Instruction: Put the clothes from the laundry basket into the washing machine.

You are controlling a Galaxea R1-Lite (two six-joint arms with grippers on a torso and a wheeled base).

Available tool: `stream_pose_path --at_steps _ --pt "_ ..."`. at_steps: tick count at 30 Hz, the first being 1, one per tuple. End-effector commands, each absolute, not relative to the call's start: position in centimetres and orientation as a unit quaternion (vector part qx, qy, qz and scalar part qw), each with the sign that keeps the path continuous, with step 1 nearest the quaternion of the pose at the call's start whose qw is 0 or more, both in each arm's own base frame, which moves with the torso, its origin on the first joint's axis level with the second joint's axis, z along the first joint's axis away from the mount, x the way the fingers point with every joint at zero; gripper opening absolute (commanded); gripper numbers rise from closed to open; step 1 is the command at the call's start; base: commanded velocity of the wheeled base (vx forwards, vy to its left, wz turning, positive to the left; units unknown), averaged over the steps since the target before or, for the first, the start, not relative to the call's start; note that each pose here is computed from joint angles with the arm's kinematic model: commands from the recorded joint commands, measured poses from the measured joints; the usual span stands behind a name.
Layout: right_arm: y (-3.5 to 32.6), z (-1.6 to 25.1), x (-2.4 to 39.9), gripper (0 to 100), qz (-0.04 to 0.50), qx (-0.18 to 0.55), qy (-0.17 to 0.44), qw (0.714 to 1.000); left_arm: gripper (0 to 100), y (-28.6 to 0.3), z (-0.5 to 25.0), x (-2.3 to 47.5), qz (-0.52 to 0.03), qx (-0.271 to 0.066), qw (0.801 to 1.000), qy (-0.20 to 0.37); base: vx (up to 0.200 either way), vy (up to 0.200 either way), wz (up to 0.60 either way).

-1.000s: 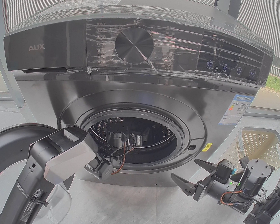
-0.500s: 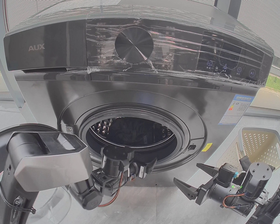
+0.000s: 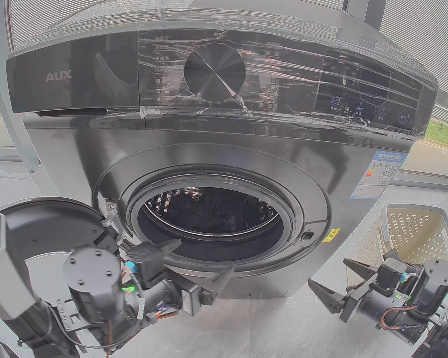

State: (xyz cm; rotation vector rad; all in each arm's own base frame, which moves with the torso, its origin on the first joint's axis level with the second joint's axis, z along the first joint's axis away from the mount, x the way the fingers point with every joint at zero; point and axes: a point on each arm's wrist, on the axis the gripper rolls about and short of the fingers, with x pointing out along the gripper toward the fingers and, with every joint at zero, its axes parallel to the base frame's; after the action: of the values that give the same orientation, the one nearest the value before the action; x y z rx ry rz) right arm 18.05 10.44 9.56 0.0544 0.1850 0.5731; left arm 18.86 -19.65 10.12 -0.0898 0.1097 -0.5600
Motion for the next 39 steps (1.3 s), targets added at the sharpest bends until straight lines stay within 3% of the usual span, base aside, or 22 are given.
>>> stream_pose_path --at_steps 1,8,19,28,32,39 --pt "6.7 11.3 17.0 100 0.211 0.041 0.053 0.975 100 -15.3 13.8 15.8 -0.253 -0.097 0.963 0.000 0.000 0.000 0.00" --pt "5.6 12.7 16.0 100 0.193 0.041 0.025 0.980 100 -12.2 14.1 15.2 -0.206 -0.085 0.975 -0.012 0.000 0.000 0.00" --pt "4.6 13.6 13.0 100 0.174 0.026 0.034 0.984 100 -9.5 14.5 12.4 -0.185 -0.041 0.981 -0.037 -0.200 0.000 0.00" --pt "2.9 13.5 8.4 100 0.171 0.021 0.057 0.983 100 -7.1 15.8 10.7 -0.140 -0.043 0.987 -0.060 -0.022 0.000 0.00" --pt "2.2 13.5 7.1 100 0.148 0.021 0.043 0.988 100 -6.1 15.4 9.5 -0.138 -0.024 0.989 -0.035 -0.150 0.000 0.00" --pt "1.5 13.3 5.4 100 0.126 0.023 0.030 0.991 100 -5.0 15.0 8.2 -0.130 -0.019 0.991 -0.017 -0.086 0.000 0.00"
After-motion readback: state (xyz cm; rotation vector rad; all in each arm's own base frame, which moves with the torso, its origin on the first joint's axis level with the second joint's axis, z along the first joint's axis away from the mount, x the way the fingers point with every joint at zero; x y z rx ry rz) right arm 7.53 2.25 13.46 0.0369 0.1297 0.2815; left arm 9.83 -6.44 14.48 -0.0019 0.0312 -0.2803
